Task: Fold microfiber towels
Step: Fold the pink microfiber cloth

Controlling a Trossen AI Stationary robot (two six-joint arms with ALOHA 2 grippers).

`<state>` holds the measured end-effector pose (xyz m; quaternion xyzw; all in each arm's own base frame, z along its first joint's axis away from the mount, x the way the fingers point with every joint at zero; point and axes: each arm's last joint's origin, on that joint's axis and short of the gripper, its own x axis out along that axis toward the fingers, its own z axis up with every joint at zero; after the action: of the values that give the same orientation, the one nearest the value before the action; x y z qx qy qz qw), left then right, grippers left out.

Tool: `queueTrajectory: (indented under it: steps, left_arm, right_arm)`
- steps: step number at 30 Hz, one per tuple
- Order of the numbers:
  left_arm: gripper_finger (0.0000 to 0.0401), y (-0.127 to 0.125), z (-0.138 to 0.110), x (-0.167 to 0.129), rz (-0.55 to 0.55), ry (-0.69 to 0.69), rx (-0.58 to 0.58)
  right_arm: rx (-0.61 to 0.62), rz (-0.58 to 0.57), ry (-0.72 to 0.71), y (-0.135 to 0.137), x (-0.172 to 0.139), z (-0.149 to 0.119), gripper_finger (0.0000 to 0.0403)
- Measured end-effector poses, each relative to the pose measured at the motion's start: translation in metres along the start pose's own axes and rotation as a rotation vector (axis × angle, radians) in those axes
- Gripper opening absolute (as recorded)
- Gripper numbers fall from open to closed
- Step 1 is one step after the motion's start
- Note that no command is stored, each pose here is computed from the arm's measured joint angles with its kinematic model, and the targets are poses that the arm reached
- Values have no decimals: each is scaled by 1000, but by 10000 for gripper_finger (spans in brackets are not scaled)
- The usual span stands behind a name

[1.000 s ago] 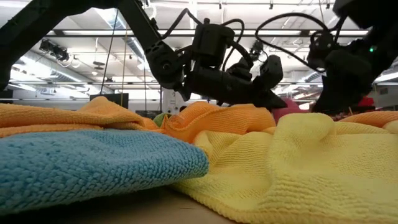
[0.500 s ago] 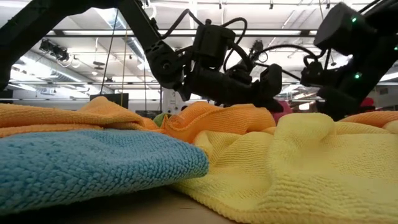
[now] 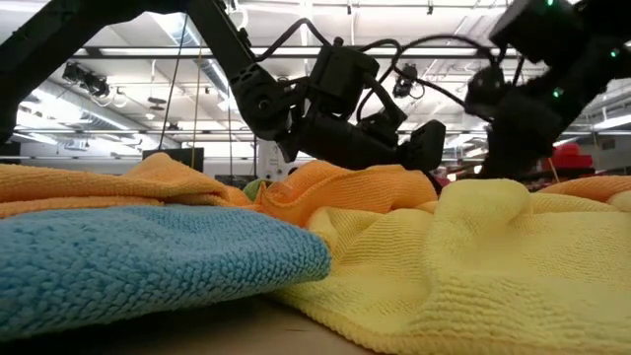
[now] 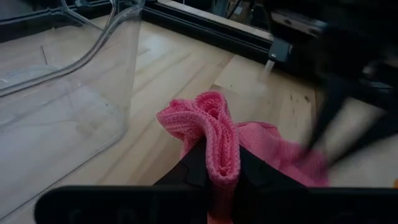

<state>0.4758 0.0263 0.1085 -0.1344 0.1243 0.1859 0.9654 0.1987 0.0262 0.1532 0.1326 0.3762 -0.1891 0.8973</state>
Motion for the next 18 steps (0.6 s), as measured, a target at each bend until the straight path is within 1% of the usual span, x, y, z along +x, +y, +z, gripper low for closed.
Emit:
queueTrajectory:
  steps: [1, 3, 8, 12, 15, 18]
  left_arm:
    - [38, 1, 1, 0, 0, -5, -2]
    - [37, 2, 2, 1, 0, -17, -7]
    - [48, 2, 3, 1, -2, -24, -2]
    - [45, 2, 3, 1, -1, -22, 7]
    - [38, 5, 3, 1, 4, -16, 7]
    - [36, 7, 4, 2, 3, -12, 5]
  right_arm:
    - [-17, 37, -15, 3, 0, 1, 44]
    - [-57, 62, -27, 7, 1, 1, 44]
    - [-110, -9, 31, 7, 15, -9, 44]
    - [-162, -54, 117, 7, 30, -21, 44]
    - [-155, -30, 156, 9, 37, -25, 44]
    - [-166, 21, 178, 15, 34, -28, 44]
